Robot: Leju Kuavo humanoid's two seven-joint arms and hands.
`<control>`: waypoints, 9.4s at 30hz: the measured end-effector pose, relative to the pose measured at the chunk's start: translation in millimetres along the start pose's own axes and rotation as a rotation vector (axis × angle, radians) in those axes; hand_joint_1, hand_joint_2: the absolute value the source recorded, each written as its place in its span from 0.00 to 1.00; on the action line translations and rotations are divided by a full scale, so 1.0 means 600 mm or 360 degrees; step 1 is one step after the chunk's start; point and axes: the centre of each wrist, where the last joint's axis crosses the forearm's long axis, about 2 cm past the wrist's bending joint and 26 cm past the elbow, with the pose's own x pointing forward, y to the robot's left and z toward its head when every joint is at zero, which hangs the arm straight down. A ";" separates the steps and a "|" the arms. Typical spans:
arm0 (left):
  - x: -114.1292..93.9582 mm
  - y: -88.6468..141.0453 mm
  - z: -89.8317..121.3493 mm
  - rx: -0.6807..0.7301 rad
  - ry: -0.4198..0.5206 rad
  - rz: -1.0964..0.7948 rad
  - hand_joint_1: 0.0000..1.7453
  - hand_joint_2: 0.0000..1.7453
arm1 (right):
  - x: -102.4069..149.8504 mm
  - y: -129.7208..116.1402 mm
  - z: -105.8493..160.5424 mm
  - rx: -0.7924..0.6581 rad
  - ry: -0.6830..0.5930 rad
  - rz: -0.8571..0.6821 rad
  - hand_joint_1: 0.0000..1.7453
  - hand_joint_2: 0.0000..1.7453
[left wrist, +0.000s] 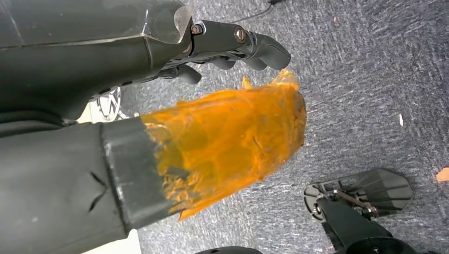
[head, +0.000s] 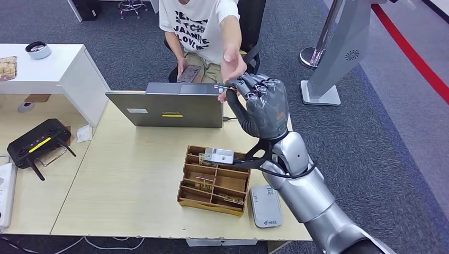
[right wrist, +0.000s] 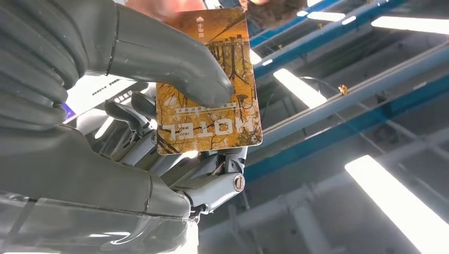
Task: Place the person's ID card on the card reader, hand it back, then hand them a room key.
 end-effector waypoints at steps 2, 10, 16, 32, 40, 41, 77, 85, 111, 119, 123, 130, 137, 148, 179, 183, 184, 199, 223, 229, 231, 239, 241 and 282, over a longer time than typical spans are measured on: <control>0.001 0.000 0.000 -0.0002 -0.0003 -0.0011 0.00 0.00 | -0.004 0.008 -0.002 0.0041 -0.0014 0.0033 0.77 1.00; 0.003 0.000 0.000 -0.0007 -0.0008 -0.0011 0.00 0.00 | -0.019 0.043 0.016 0.0217 0.0029 0.0107 0.00 0.75; 0.003 -0.004 0.001 -0.0016 -0.0008 0.0011 0.00 0.00 | -0.025 0.058 0.037 0.0283 0.0150 0.0056 0.00 0.00; -0.015 -0.013 0.000 0.0002 0.0007 0.0121 0.00 0.00 | 0.028 0.060 0.089 0.0231 0.0622 -0.0775 0.00 0.00; -0.050 -0.026 -0.002 0.0029 0.0058 0.0243 0.00 0.00 | 0.110 0.013 0.156 -0.0031 0.0958 -0.1606 0.00 1.00; -0.054 -0.027 -0.002 0.0029 0.0064 0.0260 0.00 0.00 | 0.118 0.006 0.163 -0.0046 0.0974 -0.1687 0.00 1.00; -0.072 -0.029 -0.003 0.0036 0.0096 0.0420 0.00 0.00 | 0.182 -0.048 0.291 0.0458 0.0774 -0.1550 1.00 1.00; -0.072 -0.029 -0.003 0.0036 0.0093 0.0410 0.00 0.00 | 0.199 -0.031 0.306 0.0626 0.0643 -0.1203 1.00 1.00; -0.072 -0.029 -0.003 0.0037 0.0103 0.0385 0.00 0.00 | 0.208 -0.010 0.350 0.0854 0.0542 -0.0787 0.62 1.00; -0.072 -0.029 -0.003 0.0038 0.0103 0.0385 0.00 0.00 | 0.207 -0.006 0.356 0.0889 0.0545 -0.0765 0.48 1.00; -0.072 -0.029 -0.003 0.0038 0.0103 0.0385 0.00 0.00 | 0.206 -0.005 0.357 0.0896 0.0547 -0.0759 0.42 1.00; -0.072 -0.029 -0.003 0.0037 0.0103 0.0386 0.00 0.00 | 0.202 -0.002 0.358 0.0909 0.0556 -0.0747 0.43 1.00; -0.072 -0.029 -0.003 0.0036 0.0103 0.0383 0.00 0.00 | 0.200 0.000 0.359 0.0922 0.0569 -0.0737 0.45 1.00; -0.072 -0.029 -0.003 0.0036 0.0102 0.0374 0.00 0.00 | 0.197 0.006 0.367 0.0966 0.0596 -0.0716 0.48 1.00; -0.071 -0.030 -0.003 0.0026 0.0108 0.0348 0.00 0.00 | 0.176 0.019 0.393 0.1075 0.0652 -0.0609 0.45 1.00; -0.071 -0.030 -0.003 0.0026 0.0108 0.0348 0.00 0.00 | 0.175 0.019 0.393 0.1072 0.0650 -0.0598 0.60 1.00; -0.071 -0.030 -0.003 0.0026 0.0108 0.0348 0.00 0.00 | 0.174 0.019 0.394 0.1071 0.0650 -0.0592 0.70 1.00; -0.071 -0.029 -0.003 0.0033 0.0108 0.0357 0.00 0.00 | 0.156 0.020 0.397 0.1070 0.0689 -0.0531 1.00 1.00; -0.073 -0.029 -0.003 0.0041 0.0105 0.0395 0.00 0.00 | 0.130 -0.014 0.343 0.0531 0.0658 -0.0406 1.00 1.00; -0.073 -0.030 -0.003 0.0042 0.0104 0.0393 0.00 0.00 | 0.117 -0.052 0.298 0.0192 0.0548 -0.0364 1.00 1.00; -0.072 -0.030 -0.003 0.0042 0.0104 0.0391 0.00 0.00 | 0.112 -0.065 0.288 0.0084 0.0533 -0.0350 1.00 1.00; -0.072 -0.032 -0.002 0.0038 0.0102 0.0383 0.00 0.00 | 0.096 -0.101 0.263 -0.0212 0.0576 -0.0276 1.00 1.00; -0.071 -0.032 -0.002 0.0038 0.0102 0.0382 0.00 0.00 | 0.093 -0.106 0.259 -0.0249 0.0593 -0.0257 1.00 1.00; -0.034 -0.016 -0.002 -0.0011 0.0041 0.0185 0.00 0.00 | 0.001 -0.020 0.058 -0.0127 0.0150 0.0004 1.00 1.00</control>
